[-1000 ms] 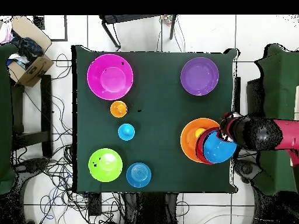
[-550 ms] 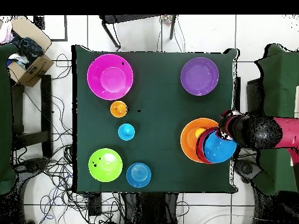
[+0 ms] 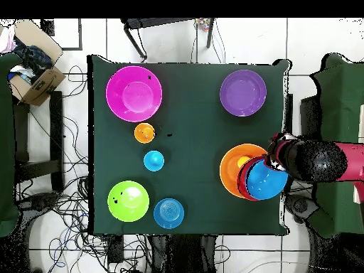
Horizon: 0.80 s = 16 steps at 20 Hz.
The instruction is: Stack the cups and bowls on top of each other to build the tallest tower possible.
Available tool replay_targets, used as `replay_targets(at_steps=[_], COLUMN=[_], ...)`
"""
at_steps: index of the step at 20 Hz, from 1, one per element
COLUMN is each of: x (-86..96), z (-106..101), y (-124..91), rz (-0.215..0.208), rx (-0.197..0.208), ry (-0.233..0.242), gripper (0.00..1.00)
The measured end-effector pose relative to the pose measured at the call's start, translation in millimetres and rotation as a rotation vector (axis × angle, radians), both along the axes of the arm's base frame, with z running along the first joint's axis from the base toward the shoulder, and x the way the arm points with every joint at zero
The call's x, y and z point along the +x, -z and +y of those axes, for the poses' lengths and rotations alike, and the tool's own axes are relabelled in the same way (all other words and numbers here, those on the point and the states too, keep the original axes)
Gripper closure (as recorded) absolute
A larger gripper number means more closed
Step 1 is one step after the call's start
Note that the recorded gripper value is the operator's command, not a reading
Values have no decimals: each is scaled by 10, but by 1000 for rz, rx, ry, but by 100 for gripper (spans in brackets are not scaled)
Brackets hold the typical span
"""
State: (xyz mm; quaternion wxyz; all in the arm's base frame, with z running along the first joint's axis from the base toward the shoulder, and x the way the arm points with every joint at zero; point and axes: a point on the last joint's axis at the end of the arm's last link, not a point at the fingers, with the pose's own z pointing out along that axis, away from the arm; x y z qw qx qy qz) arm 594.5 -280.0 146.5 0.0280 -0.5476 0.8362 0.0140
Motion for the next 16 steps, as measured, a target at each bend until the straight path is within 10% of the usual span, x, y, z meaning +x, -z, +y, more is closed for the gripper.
replay_targets(at_steps=[16], x=[-66], z=[40], y=[-129], rz=[13], rx=[-24], ry=[-9], gripper=[0])
